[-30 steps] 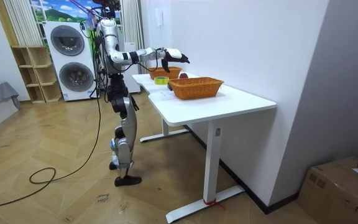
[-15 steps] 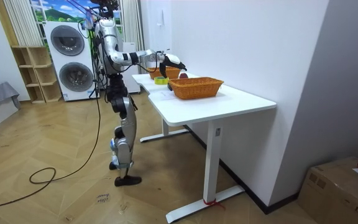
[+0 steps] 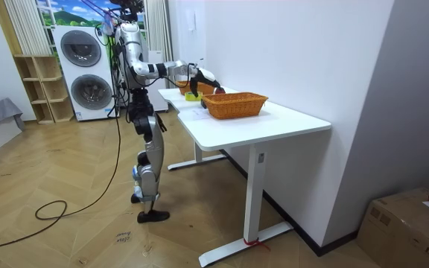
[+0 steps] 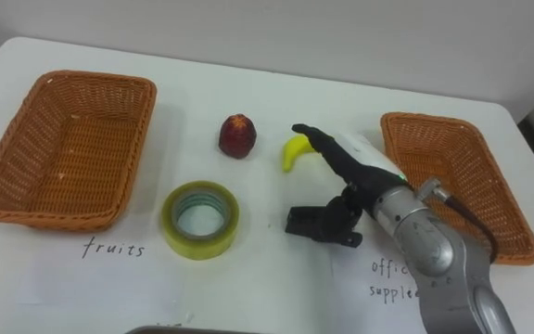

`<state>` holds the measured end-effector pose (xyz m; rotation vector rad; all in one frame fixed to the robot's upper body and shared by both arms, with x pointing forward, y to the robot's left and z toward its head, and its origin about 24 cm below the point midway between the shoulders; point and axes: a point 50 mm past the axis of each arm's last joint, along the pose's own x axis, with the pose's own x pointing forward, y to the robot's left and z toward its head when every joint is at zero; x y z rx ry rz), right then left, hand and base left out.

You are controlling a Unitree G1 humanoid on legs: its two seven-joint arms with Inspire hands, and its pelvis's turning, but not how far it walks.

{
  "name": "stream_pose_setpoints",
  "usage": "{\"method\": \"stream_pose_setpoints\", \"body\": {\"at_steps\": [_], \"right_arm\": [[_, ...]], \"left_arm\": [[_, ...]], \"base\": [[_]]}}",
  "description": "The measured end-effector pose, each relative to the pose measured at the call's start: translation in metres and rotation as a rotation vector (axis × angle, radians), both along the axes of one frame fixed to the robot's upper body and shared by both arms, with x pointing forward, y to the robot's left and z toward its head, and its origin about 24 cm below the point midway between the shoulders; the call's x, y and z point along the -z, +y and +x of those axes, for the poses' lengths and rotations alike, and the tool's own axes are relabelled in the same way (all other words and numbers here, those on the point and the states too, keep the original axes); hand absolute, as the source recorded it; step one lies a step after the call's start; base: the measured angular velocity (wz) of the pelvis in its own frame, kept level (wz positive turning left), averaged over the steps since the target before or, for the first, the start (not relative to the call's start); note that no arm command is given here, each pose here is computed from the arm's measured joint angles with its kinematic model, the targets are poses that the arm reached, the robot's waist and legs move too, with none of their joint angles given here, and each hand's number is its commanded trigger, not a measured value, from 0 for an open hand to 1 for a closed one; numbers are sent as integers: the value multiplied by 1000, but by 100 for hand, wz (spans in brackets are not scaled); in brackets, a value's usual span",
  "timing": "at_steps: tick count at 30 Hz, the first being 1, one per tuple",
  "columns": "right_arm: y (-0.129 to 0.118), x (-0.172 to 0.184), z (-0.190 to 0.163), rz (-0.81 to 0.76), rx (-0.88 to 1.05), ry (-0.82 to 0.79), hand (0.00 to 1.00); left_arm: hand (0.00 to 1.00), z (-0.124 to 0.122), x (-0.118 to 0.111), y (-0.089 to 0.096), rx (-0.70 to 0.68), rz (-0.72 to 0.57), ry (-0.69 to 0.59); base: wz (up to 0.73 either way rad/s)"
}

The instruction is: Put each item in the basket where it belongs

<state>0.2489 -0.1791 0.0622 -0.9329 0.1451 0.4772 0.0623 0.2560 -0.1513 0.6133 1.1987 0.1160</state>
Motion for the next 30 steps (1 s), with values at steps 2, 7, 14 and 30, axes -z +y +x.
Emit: {"method": "stream_pose_setpoints", "body": {"at_steps": [2, 7, 14, 30], "right_arm": [[1, 1, -1, -1, -5, 17, 0], [0, 8, -1, 9, 8, 55, 0], [-5, 20, -1, -48, 31, 102, 0], [-10, 35, -4, -132, 76, 152, 0]], "left_arm": [[0, 0, 0, 0, 0, 0, 0], [0, 0, 0, 0, 0, 0, 2], [0, 0, 0, -1, 1, -4, 2], [0, -1, 1, -1, -41, -27, -1]], "base": [[0], [0], [0], [0]]}}
